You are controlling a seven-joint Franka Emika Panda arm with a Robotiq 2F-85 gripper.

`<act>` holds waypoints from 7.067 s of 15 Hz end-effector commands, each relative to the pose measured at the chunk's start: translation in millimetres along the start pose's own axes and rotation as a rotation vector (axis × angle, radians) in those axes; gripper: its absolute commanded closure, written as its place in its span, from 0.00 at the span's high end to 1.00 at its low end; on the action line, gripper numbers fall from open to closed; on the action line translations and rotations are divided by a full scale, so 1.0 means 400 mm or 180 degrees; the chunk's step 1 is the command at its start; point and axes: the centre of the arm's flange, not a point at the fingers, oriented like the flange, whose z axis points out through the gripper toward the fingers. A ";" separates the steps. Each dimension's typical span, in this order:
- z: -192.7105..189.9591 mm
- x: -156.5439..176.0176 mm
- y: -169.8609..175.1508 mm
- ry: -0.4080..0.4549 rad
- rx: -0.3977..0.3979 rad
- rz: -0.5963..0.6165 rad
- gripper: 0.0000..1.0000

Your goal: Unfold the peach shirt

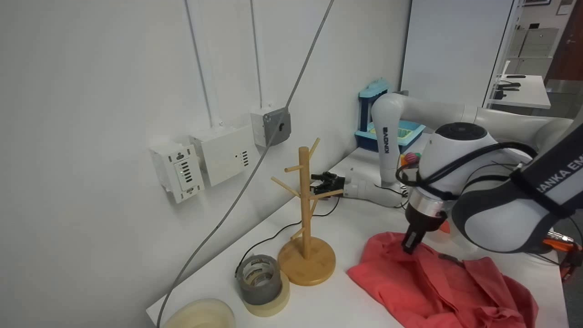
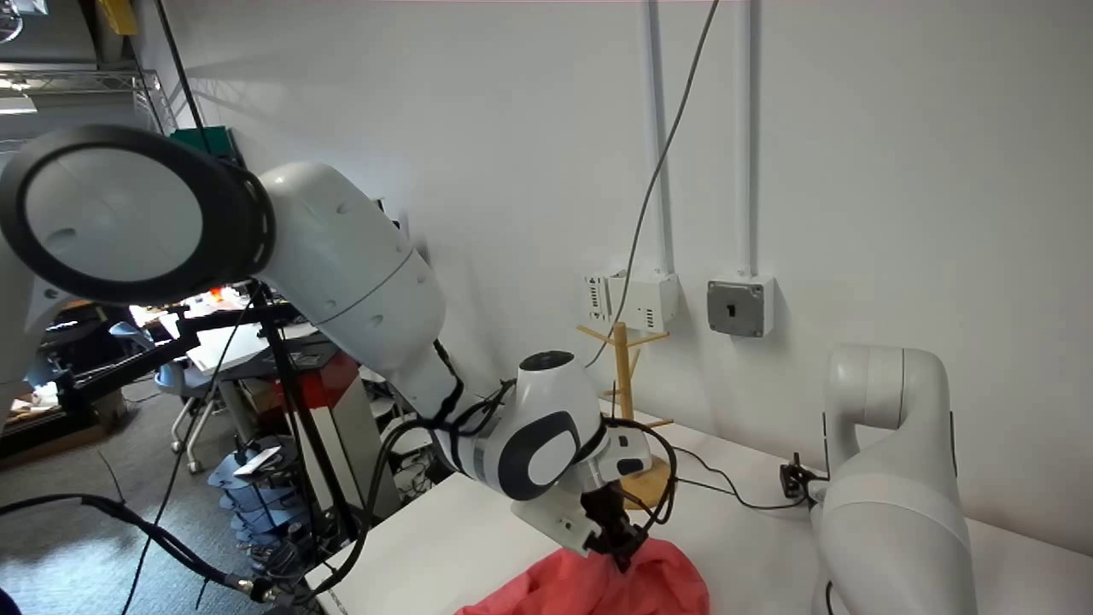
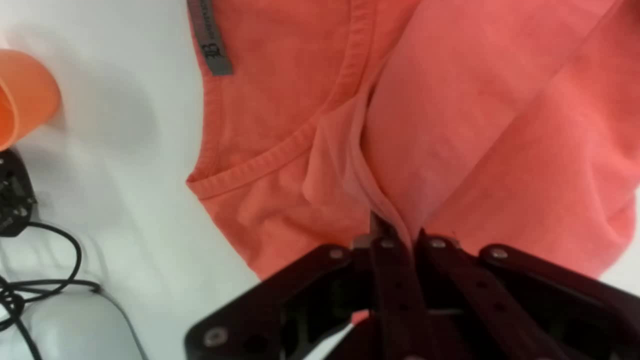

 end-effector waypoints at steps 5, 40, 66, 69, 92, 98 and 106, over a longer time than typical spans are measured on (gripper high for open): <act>-0.216 -0.036 -0.207 0.0285 0.0340 -0.0327 0.01; -0.271 -0.204 -0.587 -0.0368 0.0721 -0.1854 1.00; 0.033 -0.403 -0.320 -0.0438 0.0252 -0.1843 0.97; 0.058 -0.391 -0.319 -0.0477 0.0220 -0.1799 0.73; 0.033 -0.329 -0.335 -0.0508 0.0179 -0.1920 0.52; 0.034 -0.303 -0.354 -0.0543 0.0173 -0.1962 0.09; -0.044 -0.351 -0.369 -0.0689 0.0236 -0.2032 0.01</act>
